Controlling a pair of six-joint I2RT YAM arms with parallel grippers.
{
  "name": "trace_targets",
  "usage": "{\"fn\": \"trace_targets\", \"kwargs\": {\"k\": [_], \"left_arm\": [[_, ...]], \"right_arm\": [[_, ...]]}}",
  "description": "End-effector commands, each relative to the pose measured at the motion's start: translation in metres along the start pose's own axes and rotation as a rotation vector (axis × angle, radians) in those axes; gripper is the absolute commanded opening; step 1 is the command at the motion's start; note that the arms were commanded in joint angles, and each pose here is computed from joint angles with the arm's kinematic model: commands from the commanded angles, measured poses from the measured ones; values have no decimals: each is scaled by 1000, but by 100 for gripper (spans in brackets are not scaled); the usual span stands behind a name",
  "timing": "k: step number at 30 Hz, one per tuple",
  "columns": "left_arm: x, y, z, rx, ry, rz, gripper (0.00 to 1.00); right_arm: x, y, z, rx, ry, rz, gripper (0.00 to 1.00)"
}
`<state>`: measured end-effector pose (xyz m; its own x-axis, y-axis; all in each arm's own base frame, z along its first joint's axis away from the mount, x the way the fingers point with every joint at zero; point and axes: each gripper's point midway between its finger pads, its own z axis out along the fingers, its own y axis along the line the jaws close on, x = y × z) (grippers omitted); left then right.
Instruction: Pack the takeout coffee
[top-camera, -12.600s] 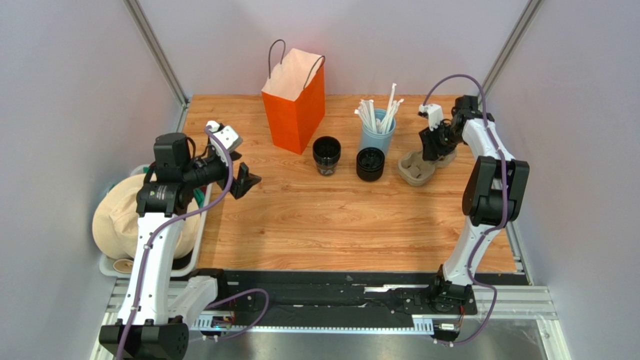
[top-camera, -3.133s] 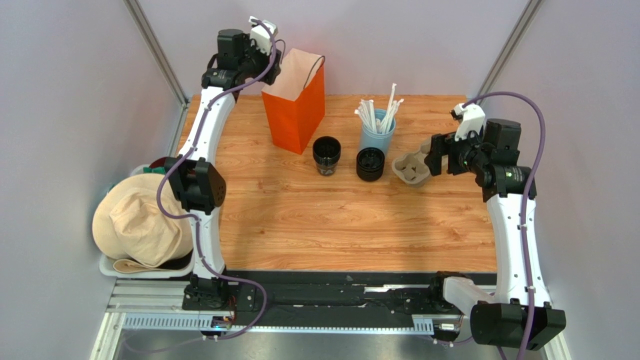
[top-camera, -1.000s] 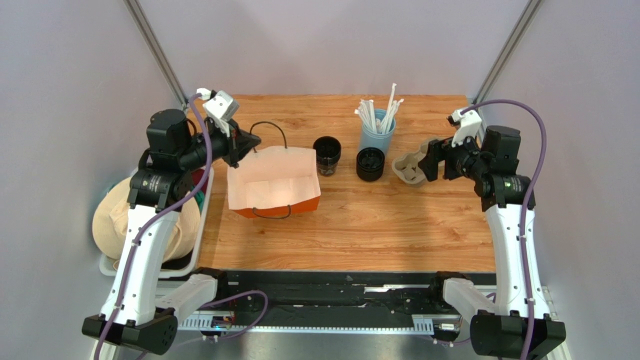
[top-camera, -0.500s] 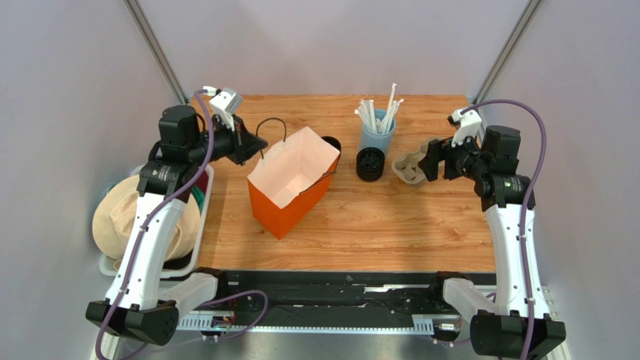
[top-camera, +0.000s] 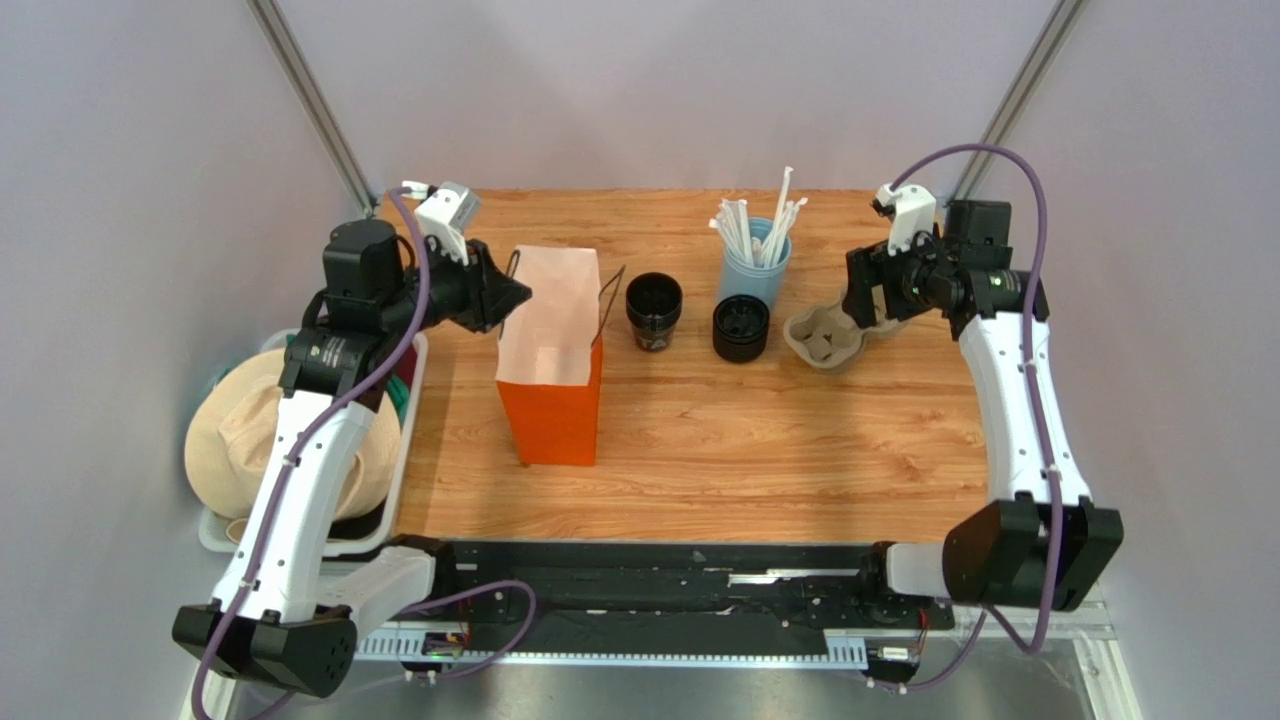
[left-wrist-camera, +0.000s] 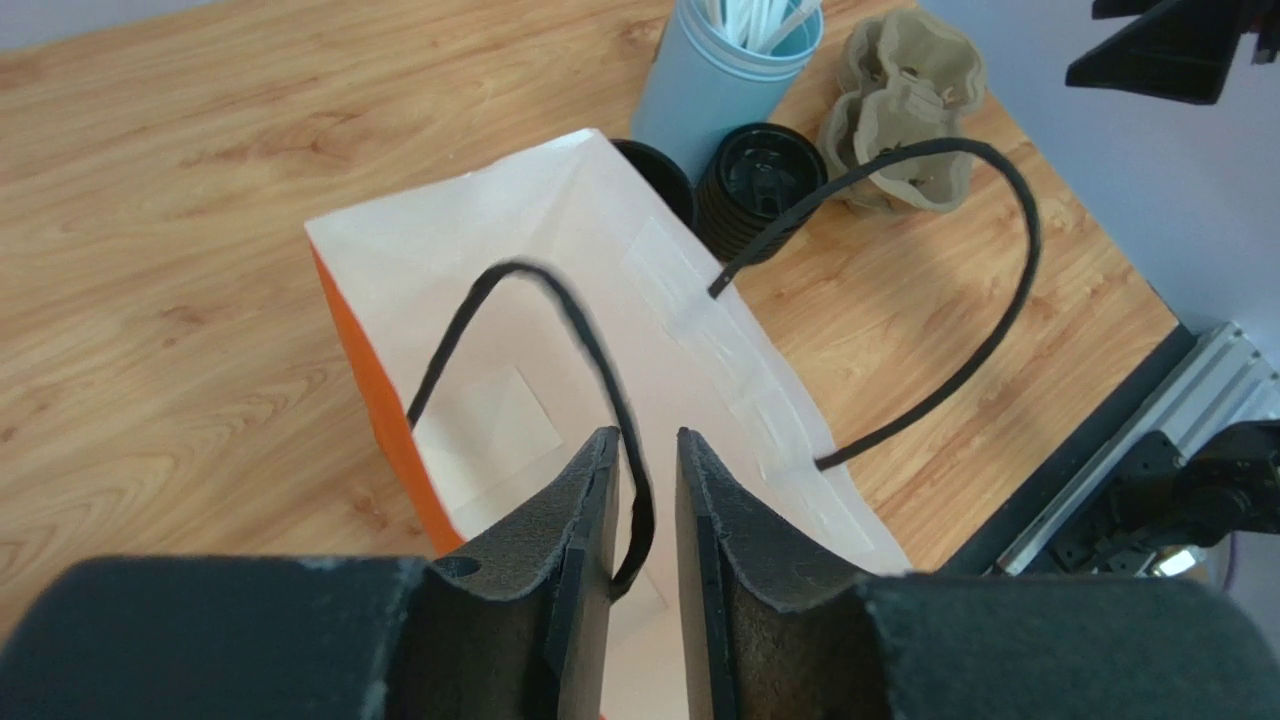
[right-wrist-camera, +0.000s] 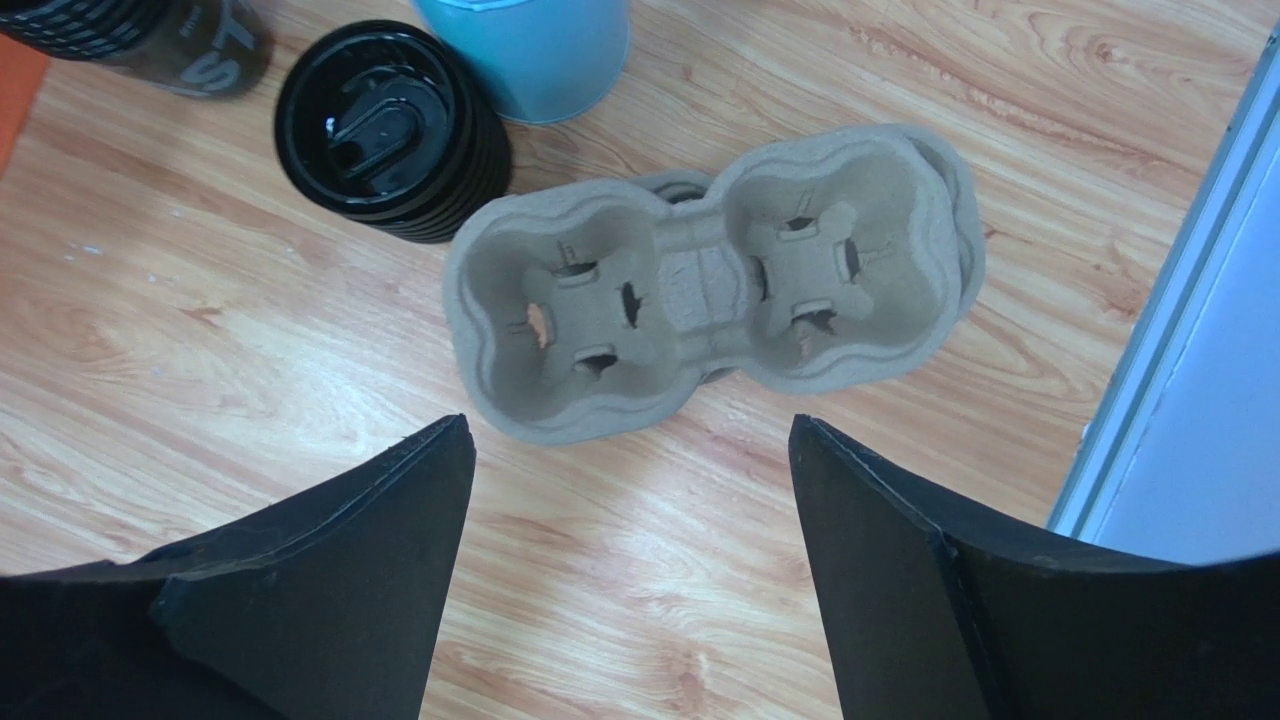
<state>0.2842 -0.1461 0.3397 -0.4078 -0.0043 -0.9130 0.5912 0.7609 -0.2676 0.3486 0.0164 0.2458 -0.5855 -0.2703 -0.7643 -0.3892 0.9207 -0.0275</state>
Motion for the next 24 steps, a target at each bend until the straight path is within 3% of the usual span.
{"fn": "trace_targets", "kwargs": {"k": [1,6,11,16,24], "left_arm": [[-20,-2,-13,-38,-87,68,33],[-27,-2,-22,-65,-107,101,50],[-42,-8,-39,-89,-137,158,74],[-53,-14,-61,-115,-159,222,82],[-49,-9,-90,-221,-150,304,84]], "right_arm": [[-9,-11,4,10,32,-65,82],[-10,-18,19,-2,60,-81,82],[-8,-31,40,-28,145,-120,82],[-5,-40,61,-53,214,-121,83],[15,-56,104,-38,337,-109,85]]}}
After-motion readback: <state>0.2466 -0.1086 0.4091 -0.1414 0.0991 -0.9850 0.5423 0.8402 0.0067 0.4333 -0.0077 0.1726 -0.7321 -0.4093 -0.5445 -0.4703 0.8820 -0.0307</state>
